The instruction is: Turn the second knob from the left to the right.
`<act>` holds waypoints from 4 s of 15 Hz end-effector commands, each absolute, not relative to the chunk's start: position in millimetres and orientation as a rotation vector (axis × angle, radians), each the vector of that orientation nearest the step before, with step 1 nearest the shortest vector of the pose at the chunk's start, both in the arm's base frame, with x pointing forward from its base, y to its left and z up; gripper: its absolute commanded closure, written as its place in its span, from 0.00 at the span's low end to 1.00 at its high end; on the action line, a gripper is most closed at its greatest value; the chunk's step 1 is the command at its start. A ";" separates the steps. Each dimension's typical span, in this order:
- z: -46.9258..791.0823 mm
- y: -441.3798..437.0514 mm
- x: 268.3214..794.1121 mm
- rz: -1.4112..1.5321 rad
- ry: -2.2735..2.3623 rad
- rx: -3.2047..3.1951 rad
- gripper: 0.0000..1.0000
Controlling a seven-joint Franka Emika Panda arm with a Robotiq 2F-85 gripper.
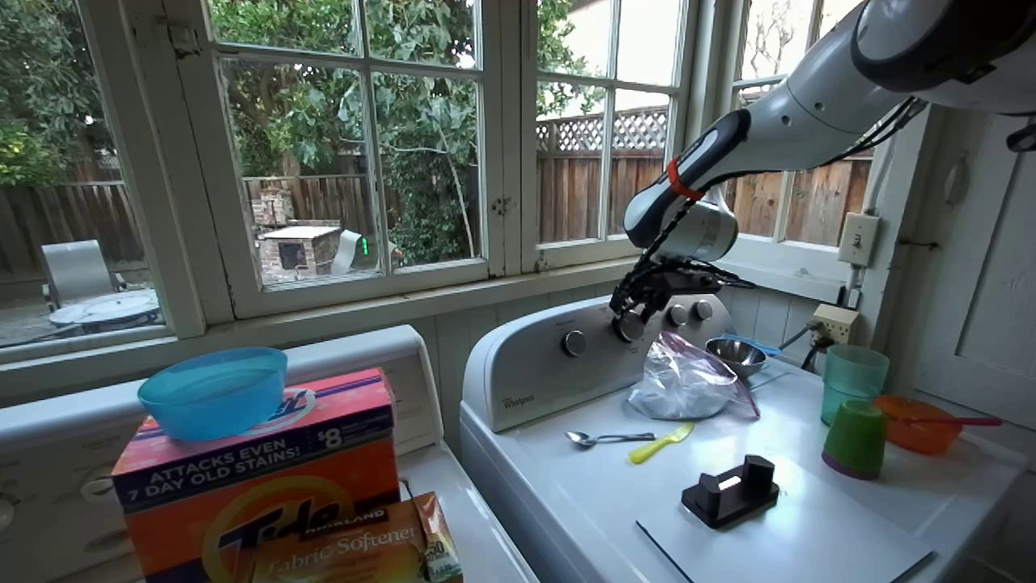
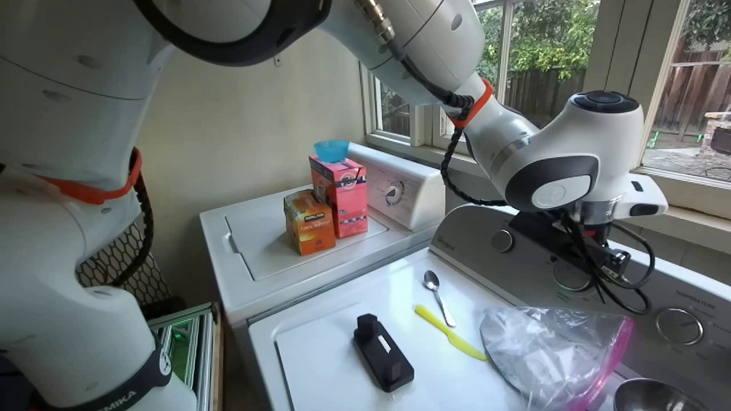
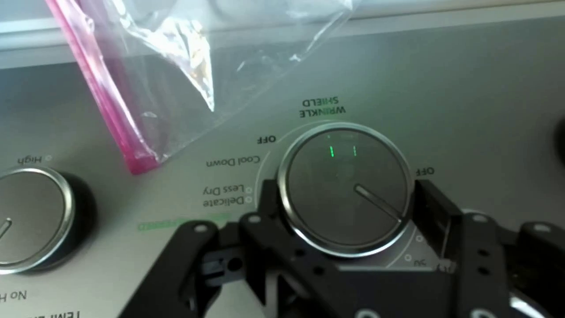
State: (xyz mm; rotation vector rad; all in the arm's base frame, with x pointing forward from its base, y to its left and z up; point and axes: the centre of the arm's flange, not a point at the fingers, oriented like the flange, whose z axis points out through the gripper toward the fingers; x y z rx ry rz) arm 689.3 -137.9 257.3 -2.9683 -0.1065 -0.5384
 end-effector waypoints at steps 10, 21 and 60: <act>271.5 -97.2 687.4 -0.511 -0.551 -3.108 0.00; 277.0 -76.9 672.1 -0.468 -1.058 -3.318 0.00; 245.0 -83.6 676.3 -0.483 -0.664 -3.198 0.51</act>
